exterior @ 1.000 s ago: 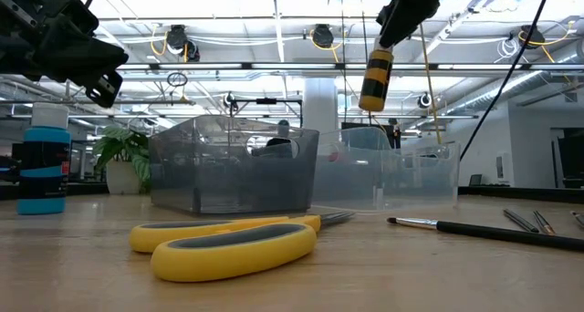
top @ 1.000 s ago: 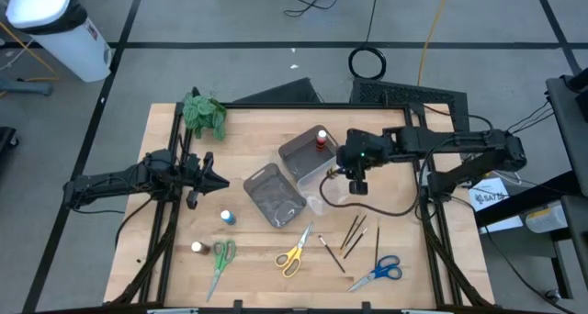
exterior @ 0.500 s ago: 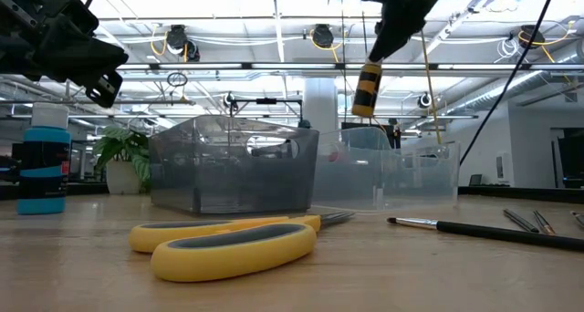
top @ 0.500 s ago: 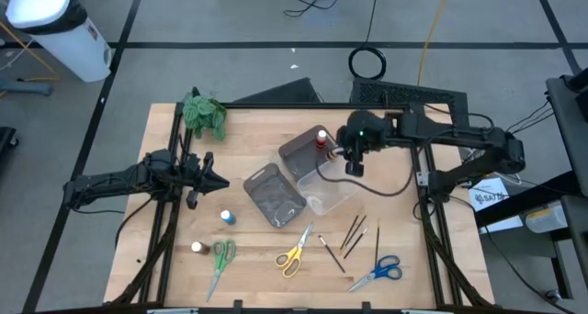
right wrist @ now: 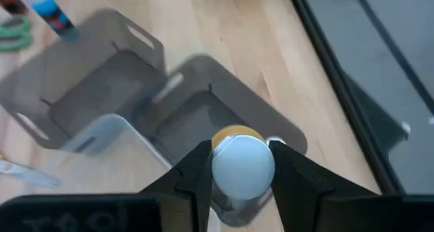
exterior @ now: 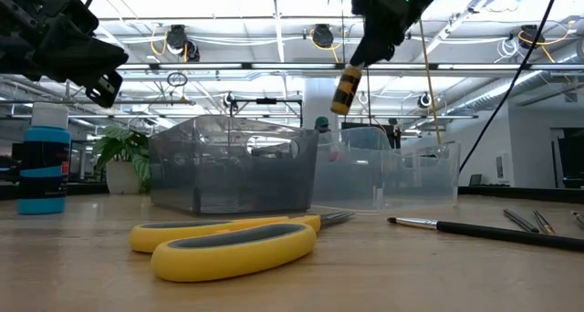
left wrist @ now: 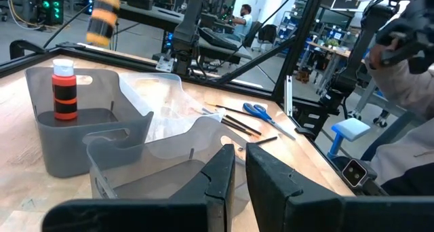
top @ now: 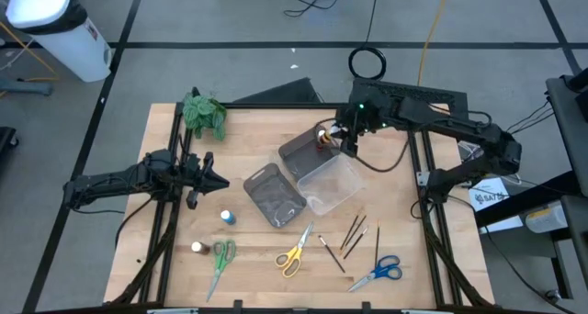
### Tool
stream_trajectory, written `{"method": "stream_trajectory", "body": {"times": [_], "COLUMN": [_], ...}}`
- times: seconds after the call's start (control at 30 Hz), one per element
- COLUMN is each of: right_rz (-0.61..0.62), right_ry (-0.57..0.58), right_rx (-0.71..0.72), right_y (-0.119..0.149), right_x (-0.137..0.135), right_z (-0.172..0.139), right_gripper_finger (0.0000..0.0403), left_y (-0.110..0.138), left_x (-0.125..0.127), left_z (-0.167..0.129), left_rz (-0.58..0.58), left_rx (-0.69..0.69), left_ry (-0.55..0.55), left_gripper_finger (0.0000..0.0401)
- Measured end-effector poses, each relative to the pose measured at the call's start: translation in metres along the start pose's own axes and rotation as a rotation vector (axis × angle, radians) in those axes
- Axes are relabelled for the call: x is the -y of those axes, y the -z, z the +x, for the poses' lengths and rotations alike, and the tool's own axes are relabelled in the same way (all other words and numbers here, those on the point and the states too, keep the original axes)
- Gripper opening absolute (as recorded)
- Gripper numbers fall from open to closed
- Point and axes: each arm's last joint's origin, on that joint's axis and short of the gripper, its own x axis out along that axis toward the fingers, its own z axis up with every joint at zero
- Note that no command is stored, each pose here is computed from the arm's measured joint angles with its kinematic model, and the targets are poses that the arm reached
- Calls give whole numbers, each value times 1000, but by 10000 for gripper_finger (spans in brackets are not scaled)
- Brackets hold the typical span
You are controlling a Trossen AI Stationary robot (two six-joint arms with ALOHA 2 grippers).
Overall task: Pick & Place Paint Supplies
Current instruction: Put the yellow paint bottle into the top black bin
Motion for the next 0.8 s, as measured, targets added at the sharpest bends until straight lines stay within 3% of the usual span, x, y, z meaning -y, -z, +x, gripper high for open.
{"method": "stream_trajectory", "body": {"times": [0.33, 0.8], "right_rz": [16, 22], "right_ry": [-39, -53], "right_rx": [-178, -285], "right_y": [14, 26], "right_x": [11, 14], "right_z": [59, 95], "right_gripper_finger": [119, 120], "left_y": [0, 0], "left_x": [0, 0], "left_z": [0, 0], "left_rz": [0, 0], "left_rx": [0, 0], "left_ry": [0, 0], "left_gripper_finger": [47, 47]}}
